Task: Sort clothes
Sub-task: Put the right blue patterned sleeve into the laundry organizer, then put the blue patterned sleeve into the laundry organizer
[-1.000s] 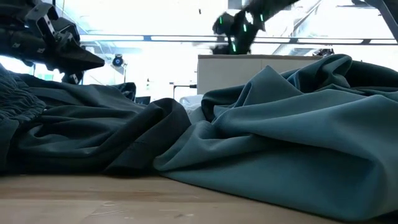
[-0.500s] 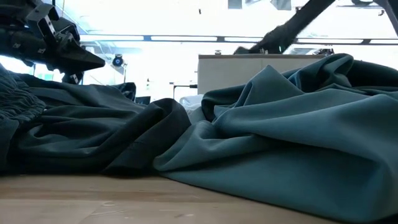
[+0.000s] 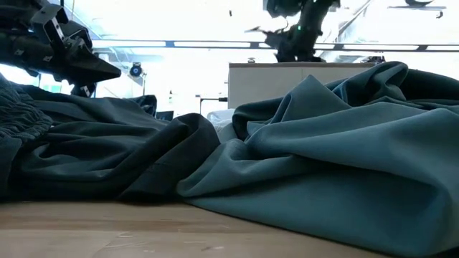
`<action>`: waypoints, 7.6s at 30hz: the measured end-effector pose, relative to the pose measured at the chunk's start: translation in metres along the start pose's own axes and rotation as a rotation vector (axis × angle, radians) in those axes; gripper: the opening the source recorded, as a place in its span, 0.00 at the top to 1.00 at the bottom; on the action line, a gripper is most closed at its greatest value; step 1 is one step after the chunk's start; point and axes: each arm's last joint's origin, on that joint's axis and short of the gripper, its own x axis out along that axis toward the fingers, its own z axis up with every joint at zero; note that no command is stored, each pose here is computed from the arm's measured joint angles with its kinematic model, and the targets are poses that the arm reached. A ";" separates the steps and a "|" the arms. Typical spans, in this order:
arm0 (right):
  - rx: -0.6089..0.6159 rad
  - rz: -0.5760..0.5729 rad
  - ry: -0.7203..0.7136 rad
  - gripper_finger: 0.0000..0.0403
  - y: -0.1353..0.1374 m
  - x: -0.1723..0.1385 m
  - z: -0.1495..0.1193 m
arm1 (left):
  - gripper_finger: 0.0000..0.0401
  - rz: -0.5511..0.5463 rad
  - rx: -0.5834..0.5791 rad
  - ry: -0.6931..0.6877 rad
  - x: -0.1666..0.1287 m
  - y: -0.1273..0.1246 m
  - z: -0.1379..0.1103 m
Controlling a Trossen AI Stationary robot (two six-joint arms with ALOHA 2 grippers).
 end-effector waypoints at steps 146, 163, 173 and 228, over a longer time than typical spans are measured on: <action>-0.526 -0.214 -1.524 0.99 0.101 -0.230 0.097 | 0.54 0.169 0.489 0.048 -0.035 -0.104 0.176; -0.254 -0.191 -1.865 0.99 -0.025 -0.358 0.069 | 0.55 0.187 0.461 0.135 0.013 -0.090 0.116; -0.362 0.052 -0.950 0.99 -0.026 -0.253 0.069 | 0.55 0.155 0.460 0.142 0.012 -0.095 0.114; -0.312 0.361 0.345 0.64 -0.005 -0.049 0.041 | 0.55 0.155 0.469 0.177 0.018 -0.097 0.109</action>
